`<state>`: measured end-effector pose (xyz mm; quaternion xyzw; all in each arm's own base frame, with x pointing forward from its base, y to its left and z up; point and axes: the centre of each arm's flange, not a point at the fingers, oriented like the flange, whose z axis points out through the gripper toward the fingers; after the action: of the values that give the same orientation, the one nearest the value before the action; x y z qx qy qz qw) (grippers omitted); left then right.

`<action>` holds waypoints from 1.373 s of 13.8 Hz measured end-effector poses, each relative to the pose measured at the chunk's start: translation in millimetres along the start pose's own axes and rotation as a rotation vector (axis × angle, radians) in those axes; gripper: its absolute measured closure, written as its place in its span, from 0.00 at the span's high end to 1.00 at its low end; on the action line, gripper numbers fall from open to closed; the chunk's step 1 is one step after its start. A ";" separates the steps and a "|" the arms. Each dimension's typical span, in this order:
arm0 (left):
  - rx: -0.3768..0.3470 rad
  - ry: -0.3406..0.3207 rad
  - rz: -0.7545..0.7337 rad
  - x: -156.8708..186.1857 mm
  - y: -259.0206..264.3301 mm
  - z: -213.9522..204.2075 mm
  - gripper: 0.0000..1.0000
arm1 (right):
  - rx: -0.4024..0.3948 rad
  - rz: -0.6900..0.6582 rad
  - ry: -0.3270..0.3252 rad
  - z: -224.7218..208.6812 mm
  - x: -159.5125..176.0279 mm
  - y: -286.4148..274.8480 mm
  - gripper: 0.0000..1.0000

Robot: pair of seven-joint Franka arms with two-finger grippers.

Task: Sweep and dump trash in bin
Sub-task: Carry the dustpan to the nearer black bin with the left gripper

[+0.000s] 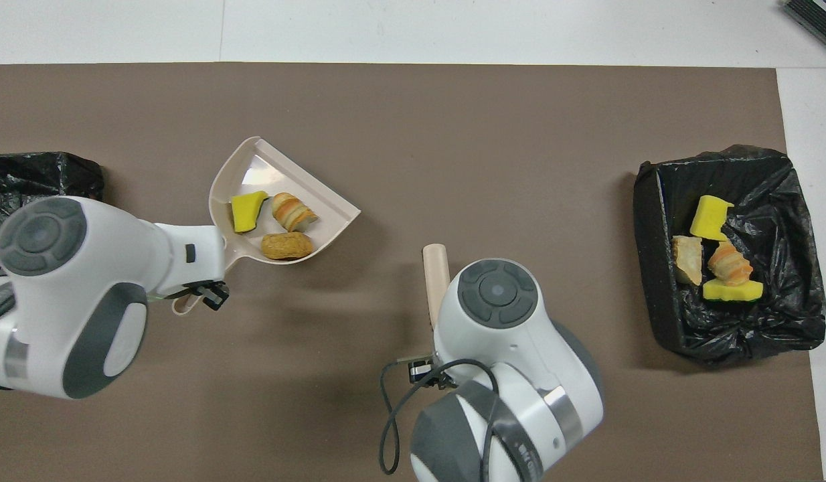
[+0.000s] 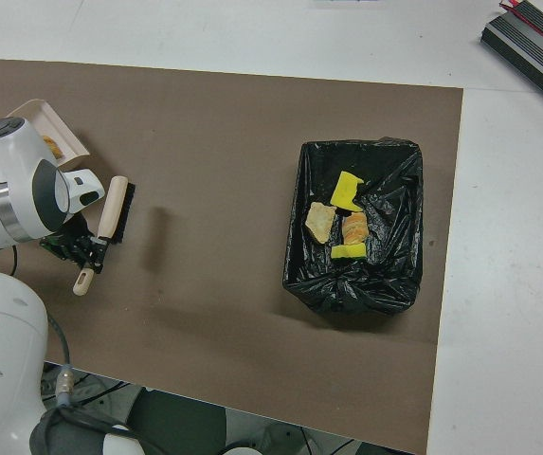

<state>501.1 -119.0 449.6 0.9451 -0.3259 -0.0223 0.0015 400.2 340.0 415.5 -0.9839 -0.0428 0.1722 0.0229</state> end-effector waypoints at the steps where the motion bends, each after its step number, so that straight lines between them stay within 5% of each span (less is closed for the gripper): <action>1: -0.011 -0.010 -0.052 -11.9 -23.3 -16.6 0.32 | -0.003 0.004 -0.008 5.4 -15.0 -16.5 0.26; 4: -0.025 -0.007 -0.167 -48.4 -89.7 -58.7 0.32 | -0.003 0.015 -0.040 24.8 -45.6 -51.1 0.26; 11: -0.014 0.015 -0.038 -201.3 -244.5 -85.3 0.32 | -0.027 0.029 0.001 103.5 -77.3 -73.4 0.26; 17: 0.123 -0.196 0.184 -289.7 -333.1 -84.6 0.32 | -0.017 0.093 0.017 116.4 -72.7 -70.8 0.27; 19: 0.214 -0.279 0.243 -290.4 -350.9 -93.3 0.32 | -0.013 0.101 0.017 117.3 -69.1 -69.9 0.44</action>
<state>492.8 335.2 548.8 0.8814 -0.4351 -0.1179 -0.1414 290.2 406.8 332.8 -0.9863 0.0060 0.1644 0.0079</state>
